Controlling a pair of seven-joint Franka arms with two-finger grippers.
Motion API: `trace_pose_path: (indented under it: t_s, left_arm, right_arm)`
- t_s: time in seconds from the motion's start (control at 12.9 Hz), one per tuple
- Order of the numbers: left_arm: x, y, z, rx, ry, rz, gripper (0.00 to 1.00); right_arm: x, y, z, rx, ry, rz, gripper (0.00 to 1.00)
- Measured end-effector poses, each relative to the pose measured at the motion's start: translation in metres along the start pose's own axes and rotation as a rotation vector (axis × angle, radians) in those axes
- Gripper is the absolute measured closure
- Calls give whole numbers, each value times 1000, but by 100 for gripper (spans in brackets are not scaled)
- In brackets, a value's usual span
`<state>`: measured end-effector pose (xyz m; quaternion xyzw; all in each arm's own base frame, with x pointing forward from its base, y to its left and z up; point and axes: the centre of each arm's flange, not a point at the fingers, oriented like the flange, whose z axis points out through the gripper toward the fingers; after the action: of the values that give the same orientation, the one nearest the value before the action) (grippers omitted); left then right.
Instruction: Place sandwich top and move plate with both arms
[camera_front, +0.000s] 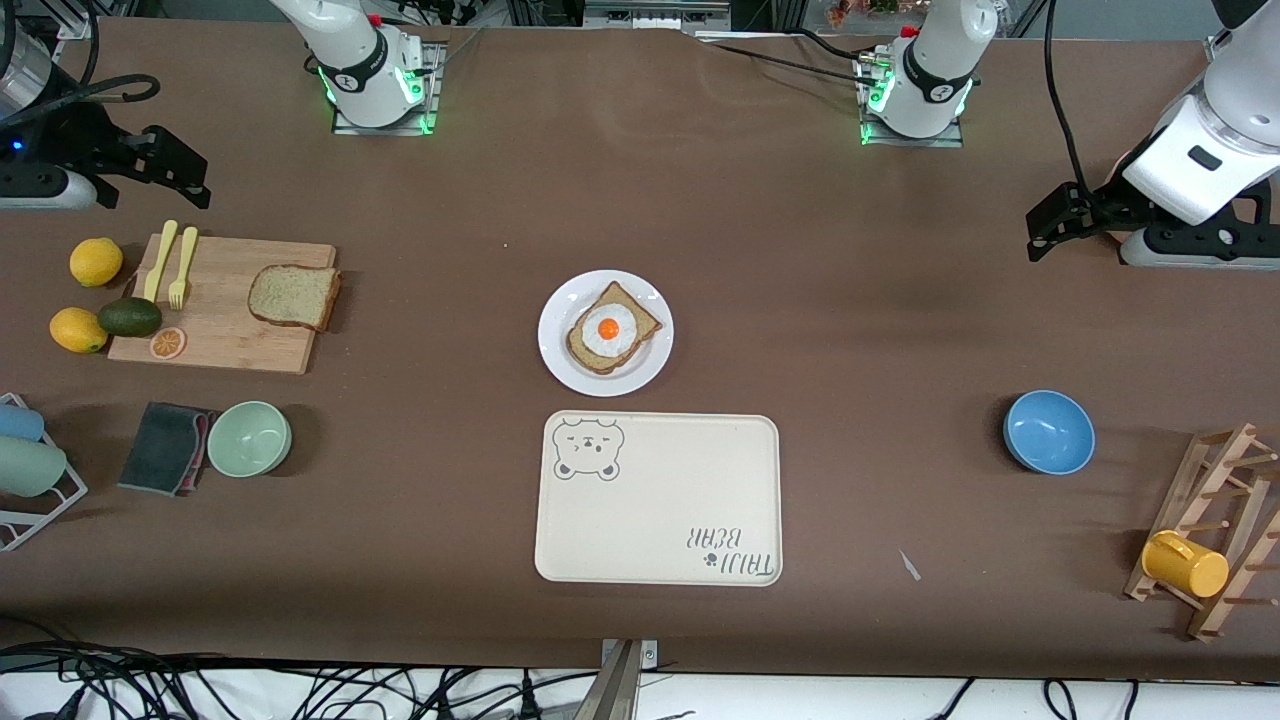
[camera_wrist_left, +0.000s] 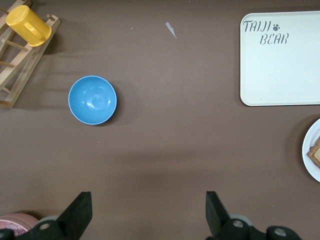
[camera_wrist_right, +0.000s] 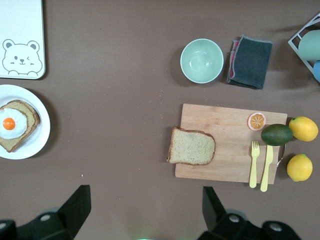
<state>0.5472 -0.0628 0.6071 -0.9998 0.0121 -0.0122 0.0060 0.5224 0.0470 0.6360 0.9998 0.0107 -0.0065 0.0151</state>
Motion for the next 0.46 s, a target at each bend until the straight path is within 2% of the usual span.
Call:
trace_pose_path:
  t_s: [0.46]
  left_arm:
    - [0, 0, 0, 0, 0, 0, 0]
  right_arm:
    - [0, 2, 0, 9, -1, 6, 1]
